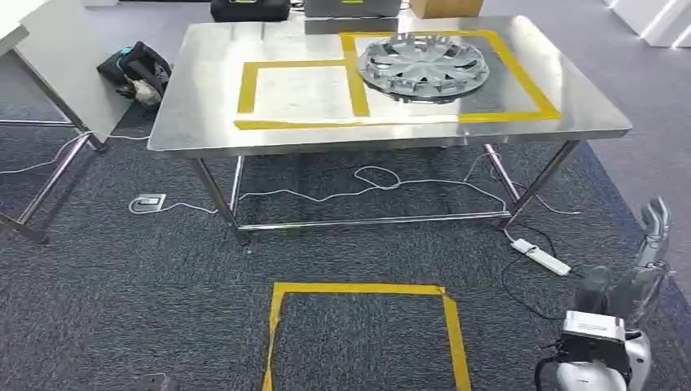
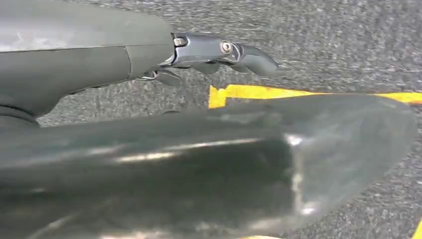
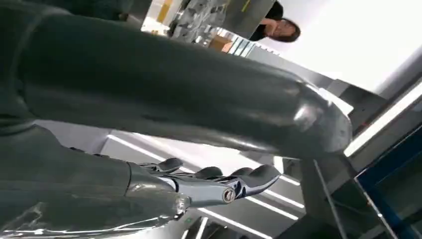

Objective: Take the parts from the cabinet and place them on the table.

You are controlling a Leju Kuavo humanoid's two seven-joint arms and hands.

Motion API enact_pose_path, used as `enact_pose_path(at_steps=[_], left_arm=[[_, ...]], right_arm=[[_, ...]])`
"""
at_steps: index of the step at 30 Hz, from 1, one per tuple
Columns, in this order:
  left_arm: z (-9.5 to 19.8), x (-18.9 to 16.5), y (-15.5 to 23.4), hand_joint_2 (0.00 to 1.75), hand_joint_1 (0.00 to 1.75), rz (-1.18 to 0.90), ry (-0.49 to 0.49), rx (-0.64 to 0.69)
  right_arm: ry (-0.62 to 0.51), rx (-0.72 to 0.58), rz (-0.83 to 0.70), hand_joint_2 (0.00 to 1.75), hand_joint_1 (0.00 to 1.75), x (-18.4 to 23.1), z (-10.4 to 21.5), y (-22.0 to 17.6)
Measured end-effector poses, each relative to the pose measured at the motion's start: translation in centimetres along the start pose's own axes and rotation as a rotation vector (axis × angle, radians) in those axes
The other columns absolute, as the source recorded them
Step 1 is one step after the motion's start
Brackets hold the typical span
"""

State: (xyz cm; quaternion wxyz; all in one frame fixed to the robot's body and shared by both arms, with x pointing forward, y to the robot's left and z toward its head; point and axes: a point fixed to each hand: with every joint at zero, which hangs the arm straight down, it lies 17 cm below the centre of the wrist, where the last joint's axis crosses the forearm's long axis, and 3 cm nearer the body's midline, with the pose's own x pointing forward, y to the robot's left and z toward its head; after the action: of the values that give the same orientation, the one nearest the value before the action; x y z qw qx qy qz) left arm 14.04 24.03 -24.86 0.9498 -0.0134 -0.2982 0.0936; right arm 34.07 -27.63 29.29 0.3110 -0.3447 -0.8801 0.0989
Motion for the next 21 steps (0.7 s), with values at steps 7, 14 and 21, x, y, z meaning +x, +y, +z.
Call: enact_pose_path(at_steps=[7, 14, 21], left_arm=[[-0.1, 0.4, -0.3, 0.00, 0.00, 0.008, -0.014, -0.006], [0.0, 0.1, -0.3, 0.00, 0.00, 0.009, -0.006, -0.005], [-0.1, 0.2, -0.9, 0.00, 0.00, 0.023, 0.008, -0.017]], right_arm=[[0.170, -0.049, 0.012, 0.00, 0.00, -6.5, 2.0, -3.7], [0.545, -0.030, 0.186, 0.00, 0.00, -20.0, 10.6, -7.0], [1.286, -0.003, 0.203, 0.00, 0.00, -31.6, 35.2, -10.2]])
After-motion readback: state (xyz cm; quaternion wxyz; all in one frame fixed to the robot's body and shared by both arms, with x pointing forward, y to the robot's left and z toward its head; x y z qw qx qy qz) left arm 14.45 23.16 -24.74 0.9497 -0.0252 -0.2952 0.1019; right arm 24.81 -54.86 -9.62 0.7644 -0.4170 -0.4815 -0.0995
